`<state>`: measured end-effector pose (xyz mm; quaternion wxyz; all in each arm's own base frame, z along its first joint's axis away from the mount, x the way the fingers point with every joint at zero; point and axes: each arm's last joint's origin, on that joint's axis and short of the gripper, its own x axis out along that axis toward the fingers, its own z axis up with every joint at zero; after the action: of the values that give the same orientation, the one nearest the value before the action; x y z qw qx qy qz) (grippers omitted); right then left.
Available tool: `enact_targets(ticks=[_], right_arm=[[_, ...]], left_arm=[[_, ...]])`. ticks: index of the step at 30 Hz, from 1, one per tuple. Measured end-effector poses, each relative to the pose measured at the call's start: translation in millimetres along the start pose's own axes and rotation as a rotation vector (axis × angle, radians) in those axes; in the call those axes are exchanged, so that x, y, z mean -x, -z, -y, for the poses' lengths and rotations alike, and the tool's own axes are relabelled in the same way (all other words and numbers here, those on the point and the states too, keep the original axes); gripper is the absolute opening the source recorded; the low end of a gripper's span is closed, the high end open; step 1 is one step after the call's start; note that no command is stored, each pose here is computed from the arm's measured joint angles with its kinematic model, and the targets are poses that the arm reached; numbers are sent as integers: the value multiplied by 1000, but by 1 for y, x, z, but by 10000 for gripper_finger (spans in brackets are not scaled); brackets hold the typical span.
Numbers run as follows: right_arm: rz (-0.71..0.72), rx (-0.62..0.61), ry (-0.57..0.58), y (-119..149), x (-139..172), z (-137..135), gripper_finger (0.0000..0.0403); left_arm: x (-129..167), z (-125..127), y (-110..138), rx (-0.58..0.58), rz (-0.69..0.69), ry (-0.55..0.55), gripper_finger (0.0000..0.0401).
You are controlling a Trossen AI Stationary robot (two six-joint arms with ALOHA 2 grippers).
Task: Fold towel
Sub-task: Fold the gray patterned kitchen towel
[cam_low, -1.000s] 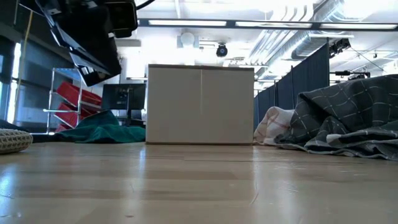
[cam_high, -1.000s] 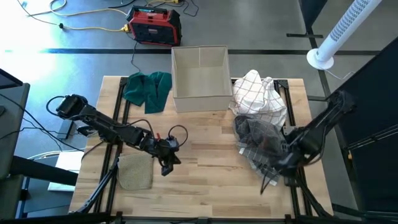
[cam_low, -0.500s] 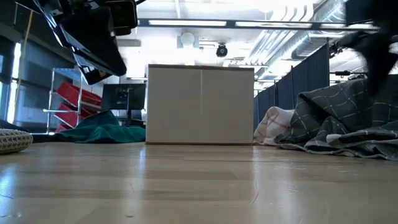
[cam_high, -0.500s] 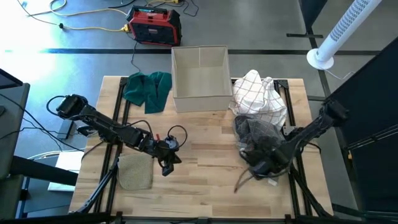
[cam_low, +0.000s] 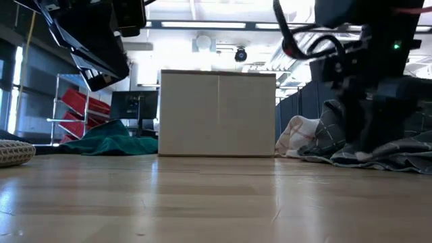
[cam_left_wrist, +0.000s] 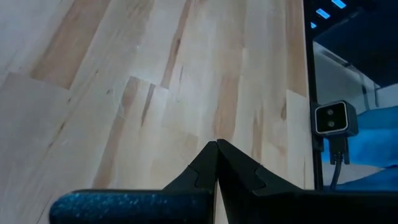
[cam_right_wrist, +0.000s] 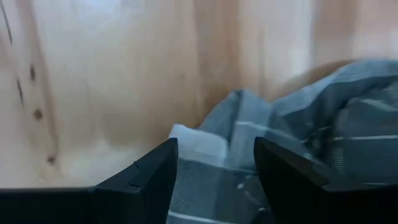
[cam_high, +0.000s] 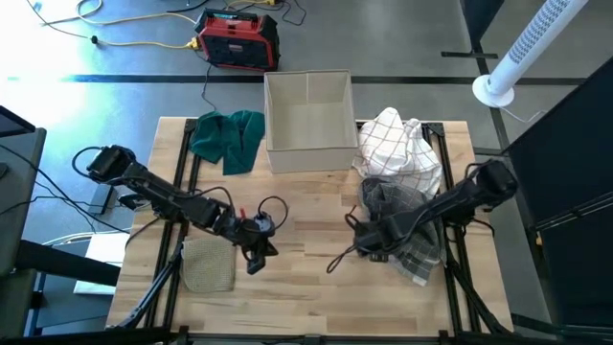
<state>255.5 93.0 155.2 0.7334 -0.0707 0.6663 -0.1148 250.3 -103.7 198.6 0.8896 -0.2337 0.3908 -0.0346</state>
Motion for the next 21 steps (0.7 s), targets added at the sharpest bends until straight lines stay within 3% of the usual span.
enact_targets(ticks=[11,15,16,21], right_arm=[[-45,-23,23,-1,-10,0,127],[-61,-68,14,-4,-13,8,25],[-69,-88,-1,-5,-14,10,14],[-34,-174,-98,-17,3,18,2]], left_arm=[[0,0,5,-16,-9,-52,0],[0,-1,5,-19,9,-81,0],[0,-1,5,-20,17,-91,0],[1,-3,3,-43,55,-141,0]])
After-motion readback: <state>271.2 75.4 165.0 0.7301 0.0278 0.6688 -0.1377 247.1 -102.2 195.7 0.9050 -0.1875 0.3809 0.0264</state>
